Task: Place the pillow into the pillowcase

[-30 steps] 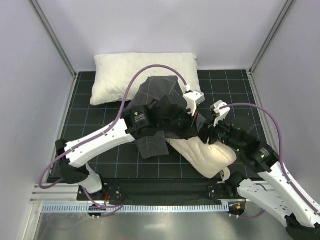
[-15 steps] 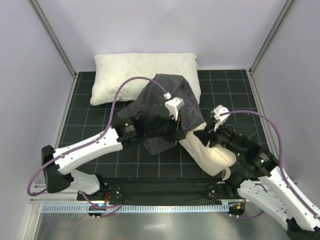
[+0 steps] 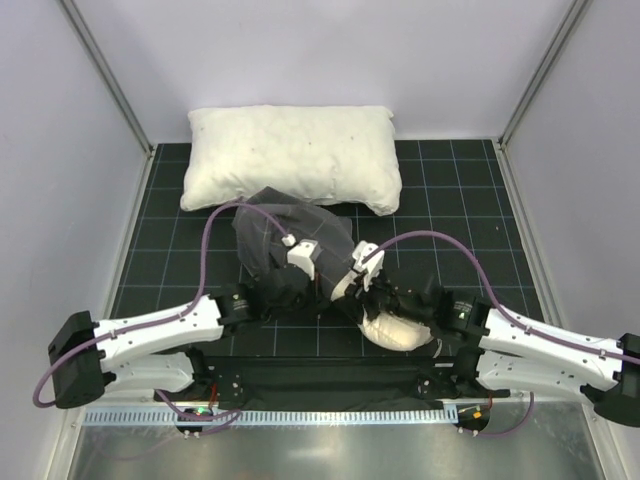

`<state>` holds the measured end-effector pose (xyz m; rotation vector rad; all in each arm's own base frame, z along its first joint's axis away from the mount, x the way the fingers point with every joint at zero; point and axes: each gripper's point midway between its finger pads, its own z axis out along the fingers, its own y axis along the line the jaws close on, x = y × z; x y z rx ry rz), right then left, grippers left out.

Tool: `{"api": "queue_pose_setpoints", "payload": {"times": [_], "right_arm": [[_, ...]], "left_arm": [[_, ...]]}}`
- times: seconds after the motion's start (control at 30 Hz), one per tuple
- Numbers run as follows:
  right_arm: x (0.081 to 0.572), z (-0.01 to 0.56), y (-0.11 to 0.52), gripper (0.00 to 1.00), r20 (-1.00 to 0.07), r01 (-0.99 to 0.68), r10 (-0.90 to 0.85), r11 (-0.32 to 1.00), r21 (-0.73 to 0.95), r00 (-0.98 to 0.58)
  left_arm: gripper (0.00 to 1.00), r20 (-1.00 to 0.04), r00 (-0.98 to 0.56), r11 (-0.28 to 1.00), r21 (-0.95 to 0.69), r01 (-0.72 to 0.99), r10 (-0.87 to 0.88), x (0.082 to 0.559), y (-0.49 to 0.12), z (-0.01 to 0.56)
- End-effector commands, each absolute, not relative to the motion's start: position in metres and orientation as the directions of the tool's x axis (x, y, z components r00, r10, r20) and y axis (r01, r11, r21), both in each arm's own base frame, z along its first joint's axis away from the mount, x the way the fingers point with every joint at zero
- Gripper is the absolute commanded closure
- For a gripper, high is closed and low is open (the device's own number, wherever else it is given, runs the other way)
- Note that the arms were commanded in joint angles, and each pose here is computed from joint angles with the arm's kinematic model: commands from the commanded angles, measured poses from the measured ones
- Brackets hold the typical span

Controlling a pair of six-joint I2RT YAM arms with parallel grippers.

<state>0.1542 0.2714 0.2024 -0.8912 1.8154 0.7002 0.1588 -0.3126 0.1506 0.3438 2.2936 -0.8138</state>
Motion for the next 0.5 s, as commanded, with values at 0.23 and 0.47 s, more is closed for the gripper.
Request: {"api": "queue_pose_setpoints", "payload": {"times": [0.23,0.47], "right_arm": [[0.092,0.242,0.299,0.18,-0.931,-0.902,-0.096,0.299,0.311,-0.352],[0.137,0.243,0.253,0.04,-0.876,-0.679,-0.045,0.650,0.340,-0.481]], "left_arm": [[1.00,-0.623,-0.757,0.887,-0.442,0.132,-0.198,0.189,-0.247,0.086],[0.84,-0.603,-0.773,0.902,-0.422,0.096,-0.199,0.203,-0.239,0.079]]}}
